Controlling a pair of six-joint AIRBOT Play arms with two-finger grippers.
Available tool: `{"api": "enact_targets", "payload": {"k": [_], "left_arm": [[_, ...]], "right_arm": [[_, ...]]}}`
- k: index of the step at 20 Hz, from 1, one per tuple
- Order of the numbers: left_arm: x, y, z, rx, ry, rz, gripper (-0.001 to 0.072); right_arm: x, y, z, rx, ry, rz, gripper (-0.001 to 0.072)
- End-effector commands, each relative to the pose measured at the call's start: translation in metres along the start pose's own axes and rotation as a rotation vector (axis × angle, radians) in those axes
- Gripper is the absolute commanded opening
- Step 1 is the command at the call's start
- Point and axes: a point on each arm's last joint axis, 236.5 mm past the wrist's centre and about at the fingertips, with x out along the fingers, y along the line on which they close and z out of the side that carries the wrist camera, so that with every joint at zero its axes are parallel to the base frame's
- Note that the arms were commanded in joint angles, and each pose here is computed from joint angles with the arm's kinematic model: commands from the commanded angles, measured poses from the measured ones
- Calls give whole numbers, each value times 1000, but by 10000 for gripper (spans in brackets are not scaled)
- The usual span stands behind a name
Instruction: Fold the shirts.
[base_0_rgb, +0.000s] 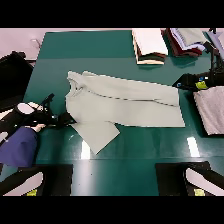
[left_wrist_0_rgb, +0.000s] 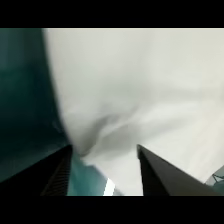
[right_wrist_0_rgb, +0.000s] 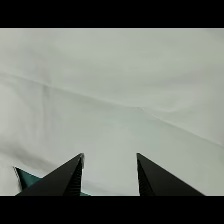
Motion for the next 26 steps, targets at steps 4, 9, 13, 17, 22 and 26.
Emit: {"api": "enact_targets", "payload": {"k": [4,9,13,17,22,26], "left_arm": [[2,-32,26,95,-106,-18,25],[-27,-64,49,219,-126,-37,25],[-32,-69,54,237,-137,-44,25],[-31,-69,46,238,-101,-48,25],[-31,-69,42,234,-88,-50,25],[-31,-70,40,230,-79,-52,25]], "right_arm": [[-6,-22,-20,56,68,-13,386],[-7,-135,-127,334,238,-226,387],[9,-162,-190,642,258,-133,465],[44,-159,-195,790,230,11,448],[85,-152,-167,741,177,25,412],[98,-143,-140,594,137,-20,118]]}}
